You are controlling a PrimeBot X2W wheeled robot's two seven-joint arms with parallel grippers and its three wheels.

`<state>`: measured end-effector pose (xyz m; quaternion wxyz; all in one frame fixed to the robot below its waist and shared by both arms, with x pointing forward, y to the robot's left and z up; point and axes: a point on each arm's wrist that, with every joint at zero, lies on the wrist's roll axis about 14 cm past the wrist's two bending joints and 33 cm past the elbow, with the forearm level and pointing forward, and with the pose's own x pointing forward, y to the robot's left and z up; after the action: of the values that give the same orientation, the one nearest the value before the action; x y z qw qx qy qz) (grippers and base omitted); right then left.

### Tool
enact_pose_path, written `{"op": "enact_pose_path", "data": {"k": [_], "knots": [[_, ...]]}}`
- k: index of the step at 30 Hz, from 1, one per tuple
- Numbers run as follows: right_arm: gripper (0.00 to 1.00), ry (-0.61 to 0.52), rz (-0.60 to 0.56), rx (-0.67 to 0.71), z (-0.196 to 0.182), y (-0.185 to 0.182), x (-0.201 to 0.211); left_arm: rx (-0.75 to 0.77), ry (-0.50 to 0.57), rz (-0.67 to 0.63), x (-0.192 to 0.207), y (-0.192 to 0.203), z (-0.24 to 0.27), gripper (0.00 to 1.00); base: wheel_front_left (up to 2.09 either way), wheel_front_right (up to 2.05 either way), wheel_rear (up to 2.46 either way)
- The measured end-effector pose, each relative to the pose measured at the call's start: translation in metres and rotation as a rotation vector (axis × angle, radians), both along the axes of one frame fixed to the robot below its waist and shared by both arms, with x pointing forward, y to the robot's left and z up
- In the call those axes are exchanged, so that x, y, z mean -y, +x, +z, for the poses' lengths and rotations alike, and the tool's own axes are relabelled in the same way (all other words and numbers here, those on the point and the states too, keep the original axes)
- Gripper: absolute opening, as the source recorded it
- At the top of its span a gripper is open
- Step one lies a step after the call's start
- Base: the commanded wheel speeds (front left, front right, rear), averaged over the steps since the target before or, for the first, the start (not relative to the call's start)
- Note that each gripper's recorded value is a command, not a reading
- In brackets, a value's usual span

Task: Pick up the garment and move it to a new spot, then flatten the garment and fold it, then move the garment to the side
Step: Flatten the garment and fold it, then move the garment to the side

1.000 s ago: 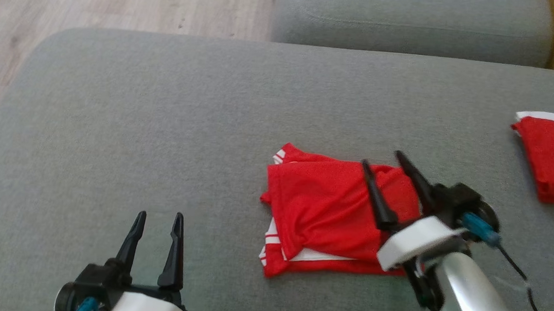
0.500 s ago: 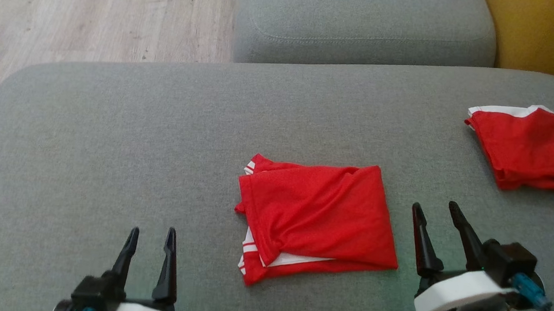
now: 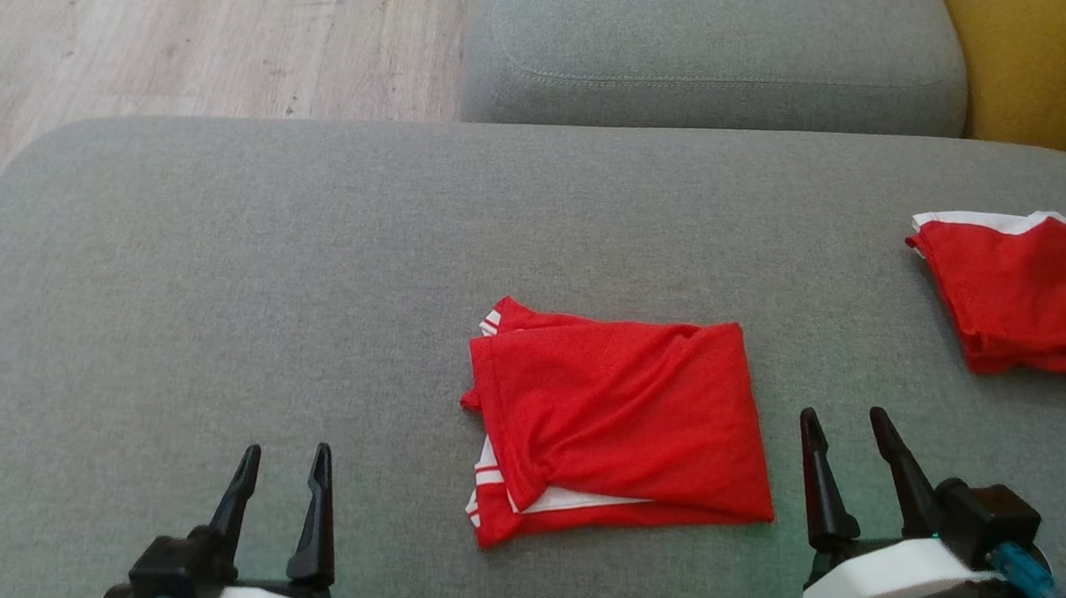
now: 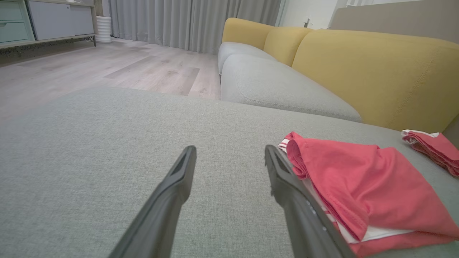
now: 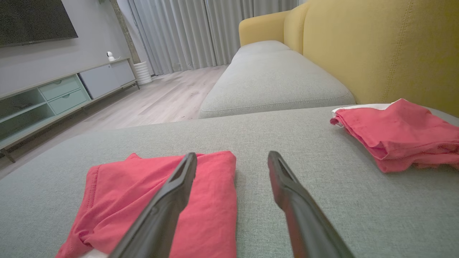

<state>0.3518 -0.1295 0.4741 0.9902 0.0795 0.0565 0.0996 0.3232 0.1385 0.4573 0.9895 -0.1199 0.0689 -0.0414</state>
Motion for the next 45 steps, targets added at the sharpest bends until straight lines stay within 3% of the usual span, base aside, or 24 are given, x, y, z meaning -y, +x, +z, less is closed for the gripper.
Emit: {"op": "enact_pose_path", "data": {"k": [7, 13, 21, 29, 31, 33, 34, 40, 45], "knots": [[1.00, -0.002, -0.005, -0.017, -0.004, 0.003, 0.002, 0.004, 0.009, 0.008, -0.004, -0.002, 0.000, 1.00, 0.00, 0.00, 0.00], [1.00, -0.039, 0.014, -0.108, -0.016, 0.022, -0.001, -0.009, 0.010, 0.035, -0.012, -0.006, -0.004, 1.00, 0.00, 0.00, 0.00], [1.00, -0.098, 0.088, -0.358, -0.060, 0.055, -0.021, -0.052, -0.014, 0.112, -0.027, -0.012, -0.016, 1.00, 0.00, 0.00, 0.00], [1.00, -0.133, 0.154, -0.565, -0.109, 0.050, -0.040, -0.073, -0.015, 0.186, -0.045, -0.018, -0.023, 1.00, 0.00, 0.00, 0.00], [0.47, -0.127, 0.164, -0.569, -0.110, 0.053, -0.044, -0.074, -0.012, 0.197, -0.048, -0.019, -0.023, 1.00, 0.00, 0.00, 0.00], [0.05, -0.118, 0.170, -0.566, -0.107, 0.057, -0.048, -0.071, -0.018, 0.207, -0.050, -0.018, -0.023, 1.00, 0.00, 0.00, 0.00], [0.00, -0.113, 0.172, -0.565, -0.107, 0.057, -0.049, -0.069, -0.016, 0.205, -0.049, -0.017, -0.022, 1.00, 0.00, 0.00, 0.00], [0.00, -0.088, 0.129, -0.490, -0.095, 0.063, -0.037, -0.059, -0.004, 0.128, -0.031, -0.004, -0.022, 1.00, 0.00, 0.00, 0.00], [0.00, -0.065, 0.030, -0.359, -0.061, 0.085, -0.005, -0.047, -0.003, 0.037, -0.008, 0.015, -0.021, 1.00, 0.00, 0.00, 0.00]]}}
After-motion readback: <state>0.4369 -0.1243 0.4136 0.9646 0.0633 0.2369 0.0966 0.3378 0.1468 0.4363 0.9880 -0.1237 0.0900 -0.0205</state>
